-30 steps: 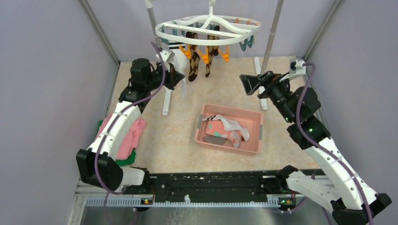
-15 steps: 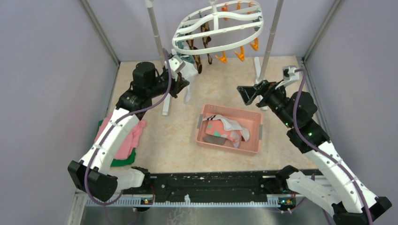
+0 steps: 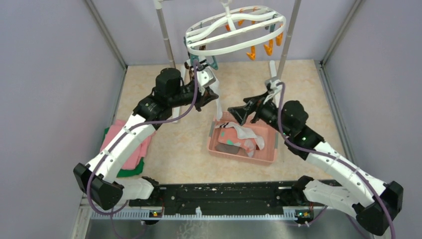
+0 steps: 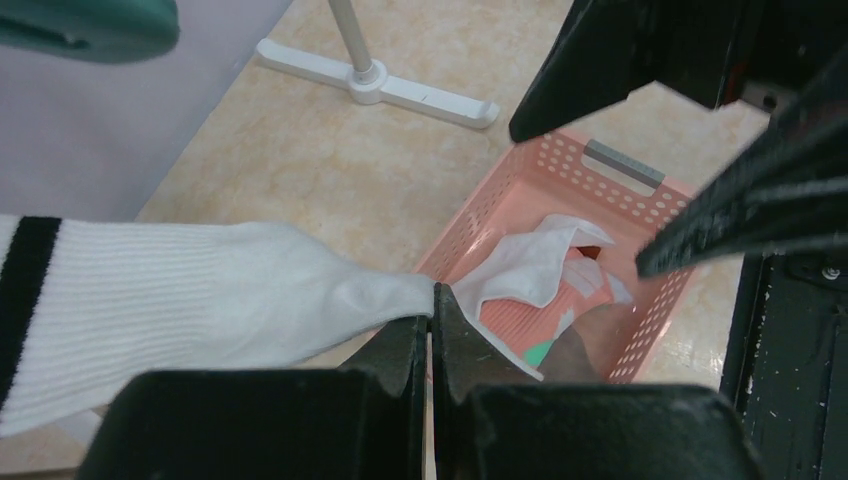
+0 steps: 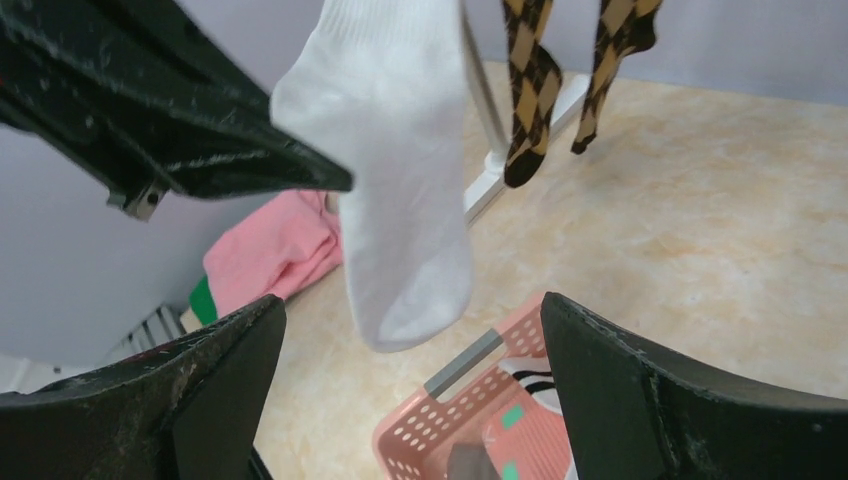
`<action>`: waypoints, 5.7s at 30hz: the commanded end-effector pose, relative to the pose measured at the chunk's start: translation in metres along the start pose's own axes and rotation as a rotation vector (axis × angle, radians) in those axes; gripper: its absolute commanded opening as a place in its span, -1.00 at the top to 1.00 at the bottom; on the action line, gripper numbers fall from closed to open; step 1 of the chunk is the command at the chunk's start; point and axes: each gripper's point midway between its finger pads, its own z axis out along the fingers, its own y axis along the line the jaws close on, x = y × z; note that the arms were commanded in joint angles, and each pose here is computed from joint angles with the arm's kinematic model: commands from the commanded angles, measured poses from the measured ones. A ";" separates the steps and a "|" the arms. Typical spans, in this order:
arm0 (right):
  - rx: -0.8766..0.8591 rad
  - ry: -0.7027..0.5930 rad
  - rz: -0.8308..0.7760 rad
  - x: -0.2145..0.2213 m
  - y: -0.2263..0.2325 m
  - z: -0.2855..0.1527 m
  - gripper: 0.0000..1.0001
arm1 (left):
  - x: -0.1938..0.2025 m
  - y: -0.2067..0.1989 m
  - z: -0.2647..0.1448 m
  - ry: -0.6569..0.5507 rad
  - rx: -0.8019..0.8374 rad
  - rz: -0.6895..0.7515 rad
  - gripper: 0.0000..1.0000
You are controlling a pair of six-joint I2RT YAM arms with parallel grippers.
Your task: Remove the socks clipped to the hanger
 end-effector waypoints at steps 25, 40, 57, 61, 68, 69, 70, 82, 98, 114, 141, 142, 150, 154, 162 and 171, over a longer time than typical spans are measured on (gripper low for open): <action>-0.048 -0.129 -0.269 0.013 0.011 0.078 1.00 | -0.040 -0.018 0.003 -0.089 0.045 -0.074 0.05; 0.160 -0.073 -0.224 0.025 -0.054 0.014 1.00 | -0.023 0.060 -0.056 -0.105 -0.259 -0.457 -0.98; -0.042 -0.029 -0.039 0.024 -0.002 -0.027 1.00 | -0.048 0.129 -0.063 -0.203 -0.505 -0.347 -0.87; -0.145 -0.001 0.049 0.023 0.021 -0.023 1.00 | -0.051 0.145 -0.081 -0.215 -0.621 -0.267 -0.89; -0.153 -0.058 0.056 -0.015 0.037 -0.043 1.00 | -0.044 0.147 -0.077 -0.194 -0.624 -0.284 -0.87; -0.138 -0.065 0.051 -0.019 0.037 -0.050 1.00 | -0.042 0.148 -0.076 -0.190 -0.624 -0.286 -0.87; -0.118 -0.076 0.040 -0.024 0.035 -0.057 1.00 | -0.041 0.148 -0.076 -0.186 -0.624 -0.281 -0.87; 0.056 -0.056 -0.012 -0.007 0.000 -0.080 1.00 | -0.047 0.081 -0.054 -0.219 -0.288 -0.407 -0.98; -0.173 0.021 0.122 0.017 0.029 0.000 1.00 | -0.058 0.065 -0.008 -0.257 -0.048 -0.634 -0.98; -0.167 0.048 0.134 0.028 0.026 0.001 1.00 | -0.085 0.085 0.025 -0.302 -0.024 -0.598 -0.98; -0.168 0.069 0.168 0.043 0.023 -0.003 1.00 | -0.106 0.104 0.031 -0.367 -0.053 -0.543 0.12; -0.169 0.070 0.169 0.043 0.023 -0.003 1.00 | -0.105 0.104 0.032 -0.364 -0.055 -0.547 0.09; -0.193 0.076 0.191 0.045 0.027 0.000 1.00 | -0.094 0.101 0.039 -0.336 -0.049 -0.580 -0.47; -0.197 0.076 0.199 0.045 0.028 0.001 1.00 | -0.092 0.102 0.043 -0.330 -0.048 -0.583 -0.36; -0.201 0.085 0.211 0.051 0.027 -0.001 1.00 | -0.084 0.103 0.050 -0.316 -0.041 -0.606 -0.12; -0.200 0.098 0.219 0.055 0.027 -0.001 1.00 | -0.086 0.105 0.055 -0.321 -0.035 -0.603 0.19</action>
